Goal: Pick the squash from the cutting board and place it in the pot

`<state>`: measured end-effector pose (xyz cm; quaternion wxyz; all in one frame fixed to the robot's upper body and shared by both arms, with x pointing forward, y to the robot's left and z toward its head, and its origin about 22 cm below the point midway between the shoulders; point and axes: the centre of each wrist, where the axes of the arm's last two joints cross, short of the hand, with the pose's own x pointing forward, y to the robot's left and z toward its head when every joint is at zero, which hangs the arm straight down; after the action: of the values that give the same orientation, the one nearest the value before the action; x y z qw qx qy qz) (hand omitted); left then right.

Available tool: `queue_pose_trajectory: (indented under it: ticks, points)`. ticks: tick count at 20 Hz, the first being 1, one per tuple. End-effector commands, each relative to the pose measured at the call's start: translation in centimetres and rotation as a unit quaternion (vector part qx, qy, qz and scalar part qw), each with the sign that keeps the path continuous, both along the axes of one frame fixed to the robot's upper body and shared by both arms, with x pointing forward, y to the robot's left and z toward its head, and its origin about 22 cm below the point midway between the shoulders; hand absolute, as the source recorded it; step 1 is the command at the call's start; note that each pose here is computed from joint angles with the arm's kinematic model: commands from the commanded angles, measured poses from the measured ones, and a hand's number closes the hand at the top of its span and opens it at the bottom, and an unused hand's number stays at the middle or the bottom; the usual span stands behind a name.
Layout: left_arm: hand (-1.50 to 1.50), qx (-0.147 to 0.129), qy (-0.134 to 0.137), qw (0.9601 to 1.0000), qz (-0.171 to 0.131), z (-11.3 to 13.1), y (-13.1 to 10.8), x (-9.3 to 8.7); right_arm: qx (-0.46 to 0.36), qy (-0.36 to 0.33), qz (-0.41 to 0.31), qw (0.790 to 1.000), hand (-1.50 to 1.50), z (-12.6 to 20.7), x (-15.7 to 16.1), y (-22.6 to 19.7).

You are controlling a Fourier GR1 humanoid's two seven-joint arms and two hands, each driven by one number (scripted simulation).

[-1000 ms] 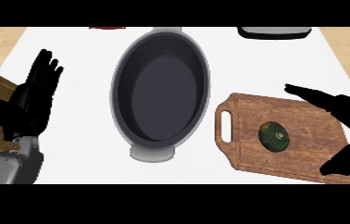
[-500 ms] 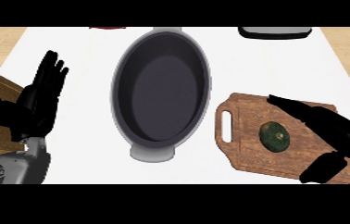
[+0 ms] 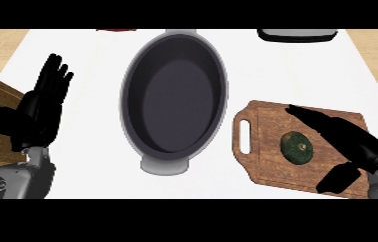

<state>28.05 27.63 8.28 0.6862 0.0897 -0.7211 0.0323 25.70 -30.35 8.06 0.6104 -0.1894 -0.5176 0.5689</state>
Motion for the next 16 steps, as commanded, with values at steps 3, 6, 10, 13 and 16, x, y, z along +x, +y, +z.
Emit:
queue_pose_trajectory:
  ticks: [3, 6, 10, 13, 16]
  points:
    - [0.0, -0.006, 0.004, 1.0, -0.005, 0.5, -0.3, 1.6, 0.0, -0.002, 0.01, 1.0, -1.5, -2.7, 0.8, 0.3]
    - [0.0, 0.002, -0.002, 1.0, -0.001, 2.3, -0.9, 2.2, -0.018, 0.003, -0.007, 1.0, -1.5, -2.1, 0.6, -0.6]
    - [0.0, -0.001, 0.009, 0.9999, -0.006, 0.6, 0.0, 0.2, -0.027, 0.012, -0.018, 0.999, -1.5, -3.9, 1.5, -0.2]
    - [0.0, 0.001, -0.001, 1.0, -0.002, -0.3, 0.6, 0.1, -0.013, 0.009, -0.012, 1.0, -1.5, -5.9, 0.2, -0.7]
    - [0.0, 0.004, 0.008, 0.9999, -0.007, -0.5, 1.0, 0.6, -0.044, -0.004, 0.056, 0.997, 1.5, -4.4, 2.8, 0.7]
